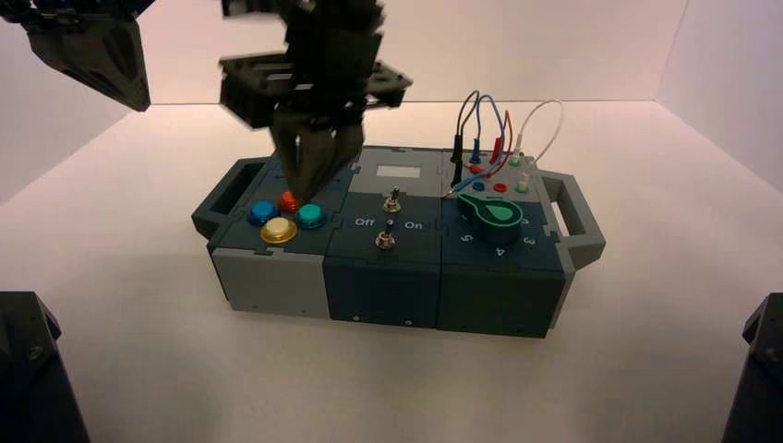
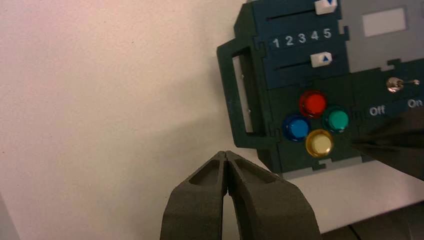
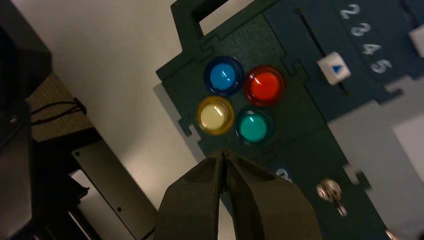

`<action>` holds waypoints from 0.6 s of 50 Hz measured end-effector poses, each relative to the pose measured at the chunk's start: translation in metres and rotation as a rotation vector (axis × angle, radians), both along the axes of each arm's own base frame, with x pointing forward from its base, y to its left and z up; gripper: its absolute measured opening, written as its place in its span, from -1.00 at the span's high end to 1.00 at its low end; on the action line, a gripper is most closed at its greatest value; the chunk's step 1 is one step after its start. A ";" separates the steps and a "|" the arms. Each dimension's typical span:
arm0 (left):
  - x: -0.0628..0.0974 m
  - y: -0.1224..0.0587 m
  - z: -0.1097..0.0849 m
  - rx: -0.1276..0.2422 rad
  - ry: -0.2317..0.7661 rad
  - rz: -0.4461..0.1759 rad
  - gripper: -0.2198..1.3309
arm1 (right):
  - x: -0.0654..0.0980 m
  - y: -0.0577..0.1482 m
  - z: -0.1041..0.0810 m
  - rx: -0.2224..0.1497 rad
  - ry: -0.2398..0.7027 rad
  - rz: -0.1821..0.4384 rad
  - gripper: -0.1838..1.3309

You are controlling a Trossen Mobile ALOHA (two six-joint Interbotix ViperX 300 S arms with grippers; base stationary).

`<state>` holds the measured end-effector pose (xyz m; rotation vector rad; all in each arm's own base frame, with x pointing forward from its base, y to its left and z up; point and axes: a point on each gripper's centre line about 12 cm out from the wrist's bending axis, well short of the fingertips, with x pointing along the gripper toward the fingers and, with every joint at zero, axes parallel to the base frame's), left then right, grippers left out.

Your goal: Push the yellow button with the right gripper.

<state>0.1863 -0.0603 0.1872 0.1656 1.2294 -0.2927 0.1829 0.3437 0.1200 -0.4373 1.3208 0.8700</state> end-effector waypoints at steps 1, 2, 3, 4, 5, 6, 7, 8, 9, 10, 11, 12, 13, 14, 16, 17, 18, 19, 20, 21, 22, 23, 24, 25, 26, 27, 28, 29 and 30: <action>-0.001 -0.001 0.001 -0.001 -0.005 -0.006 0.91 | 0.000 0.001 -0.001 -0.001 0.001 0.002 0.95; -0.002 -0.001 0.002 -0.004 -0.007 -0.007 0.91 | 0.000 0.002 -0.001 -0.002 0.003 0.001 0.95; -0.002 -0.001 0.003 -0.005 -0.011 -0.009 0.91 | 0.001 0.004 -0.003 -0.003 0.005 0.000 0.95; -0.003 -0.002 0.005 -0.004 -0.013 -0.013 0.91 | 0.002 0.005 -0.004 -0.002 0.008 -0.002 0.95; -0.004 -0.002 0.005 -0.006 -0.014 -0.015 0.91 | 0.002 0.006 -0.005 -0.005 0.010 -0.001 0.95; -0.004 -0.002 0.005 -0.007 -0.016 -0.015 0.91 | 0.002 0.007 -0.005 -0.004 0.010 -0.001 0.95; -0.005 -0.002 0.006 -0.007 -0.017 -0.017 0.91 | 0.002 0.008 -0.006 -0.004 0.012 -0.002 0.95; -0.006 -0.002 0.007 -0.008 -0.020 -0.017 0.91 | 0.003 0.009 -0.006 -0.004 0.015 -0.003 0.95; -0.007 -0.002 0.009 -0.009 -0.025 -0.019 0.91 | 0.003 0.010 -0.008 -0.006 0.017 -0.004 0.94; -0.007 -0.001 0.010 -0.011 -0.030 -0.017 0.91 | 0.003 0.012 -0.008 -0.006 0.019 -0.003 0.95; -0.008 -0.001 0.011 -0.012 -0.035 -0.019 0.91 | 0.004 0.012 -0.009 -0.007 0.020 -0.003 0.95; -0.009 -0.001 0.013 -0.014 -0.042 -0.018 0.91 | 0.004 0.014 -0.011 -0.007 0.023 -0.003 0.95; -0.009 -0.001 0.013 -0.015 -0.045 -0.019 0.91 | 0.004 0.015 -0.011 -0.008 0.025 -0.004 0.95; -0.009 0.000 0.015 -0.017 -0.051 -0.018 0.91 | 0.004 0.017 -0.012 -0.009 0.027 -0.003 0.94; -0.010 0.000 0.016 -0.019 -0.058 -0.019 0.91 | 0.005 0.019 -0.014 -0.011 0.033 -0.005 0.94; -0.011 0.000 0.017 -0.021 -0.063 -0.019 0.91 | 0.005 0.019 -0.014 -0.010 0.034 -0.006 0.94; -0.011 0.000 0.018 -0.023 -0.070 -0.019 0.91 | 0.005 0.021 -0.016 -0.011 0.039 -0.009 0.95; -0.011 0.000 0.019 -0.023 -0.073 -0.021 0.91 | 0.005 0.022 -0.018 -0.012 0.042 -0.009 0.95; -0.011 0.000 0.019 -0.023 -0.073 -0.021 0.91 | 0.005 0.022 -0.018 -0.012 0.042 -0.009 0.95; -0.012 0.000 0.020 -0.024 -0.076 -0.021 0.91 | 0.005 0.023 -0.019 -0.013 0.046 -0.009 0.95; -0.012 0.000 0.021 -0.026 -0.082 -0.021 0.91 | 0.004 0.024 -0.019 -0.013 0.050 -0.010 0.95; -0.012 0.000 0.021 -0.027 -0.083 -0.021 0.91 | 0.004 0.025 -0.020 -0.013 0.053 -0.012 0.95; -0.012 0.000 0.021 -0.027 -0.083 -0.021 0.91 | 0.004 0.025 -0.020 -0.013 0.053 -0.012 0.95; -0.012 0.000 0.021 -0.027 -0.083 -0.021 0.91 | 0.004 0.025 -0.021 -0.014 0.057 -0.012 0.94; -0.012 0.000 0.021 -0.027 -0.085 -0.021 0.91 | 0.003 0.027 -0.021 -0.014 0.060 -0.010 0.94; -0.012 0.000 0.021 -0.027 -0.085 -0.021 0.91 | 0.003 0.027 -0.022 -0.015 0.061 -0.010 0.94; -0.013 0.000 0.021 -0.026 -0.082 -0.021 0.91 | 0.002 0.028 -0.023 -0.015 0.065 -0.009 0.95; -0.013 0.000 0.021 -0.026 -0.082 -0.022 0.91 | 0.001 0.029 -0.023 -0.016 0.069 -0.011 0.95; -0.013 0.000 0.020 -0.026 -0.081 -0.022 0.91 | 0.001 0.030 -0.023 -0.013 0.070 -0.010 0.95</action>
